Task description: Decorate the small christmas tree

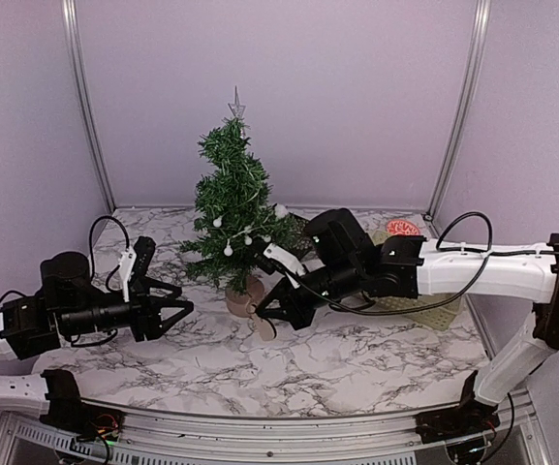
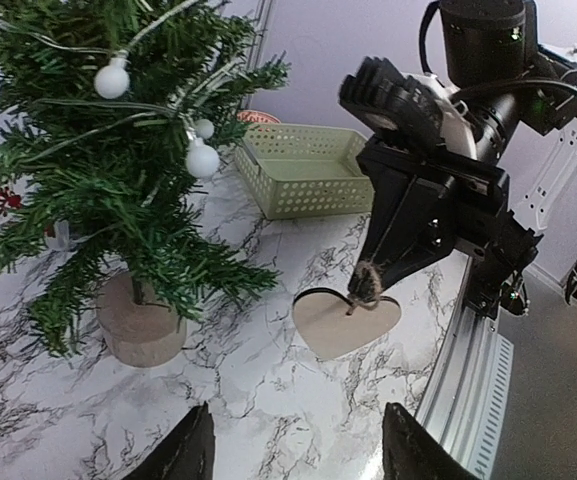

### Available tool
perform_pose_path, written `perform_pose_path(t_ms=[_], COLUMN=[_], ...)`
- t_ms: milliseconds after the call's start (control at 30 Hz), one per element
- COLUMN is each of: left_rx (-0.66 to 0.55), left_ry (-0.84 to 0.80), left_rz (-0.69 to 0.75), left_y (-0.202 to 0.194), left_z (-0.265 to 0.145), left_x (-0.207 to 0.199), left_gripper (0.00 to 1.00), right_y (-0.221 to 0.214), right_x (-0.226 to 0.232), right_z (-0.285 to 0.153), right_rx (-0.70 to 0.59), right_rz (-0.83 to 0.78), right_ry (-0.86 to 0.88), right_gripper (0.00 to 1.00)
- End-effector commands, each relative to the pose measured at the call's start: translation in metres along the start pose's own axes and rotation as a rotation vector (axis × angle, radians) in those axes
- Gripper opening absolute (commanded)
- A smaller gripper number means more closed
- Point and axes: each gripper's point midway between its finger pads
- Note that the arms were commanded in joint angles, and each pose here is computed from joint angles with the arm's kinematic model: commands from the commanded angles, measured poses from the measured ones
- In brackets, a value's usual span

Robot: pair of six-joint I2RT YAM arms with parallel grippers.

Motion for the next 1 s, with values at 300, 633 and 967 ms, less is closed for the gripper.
perform_pose_path(t_ms=[300,633,967], left_rx=[-0.064,-0.061,-0.091], left_ry=[-0.040,-0.061,0.103], left_rz=[0.019,-0.038,-0.065], left_y=[-0.013,-0.019,-0.025], left_z=[0.055,0.078,0.081], left_x=[-0.023,-0.024,0.010], left_gripper=[0.54,0.40,0.02], right_y=[0.031,0.033,0.029], right_x=[-0.010,-0.011,-0.013], right_z=[0.022,0.029,0.027], right_rx=[-0.092,-0.093,-0.083], right_rz=[-0.007,-0.017,-0.013], right_ry=[-0.024,-0.018,-0.034], right_gripper=[0.00,0.00,0.00])
Point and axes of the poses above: each gripper's point midway between its finger pads, its own z axis out along the fingers, its own x axis along the line the jaws close on, y = z × x, and after that the axes turned 13 degrees about -z, right-handed
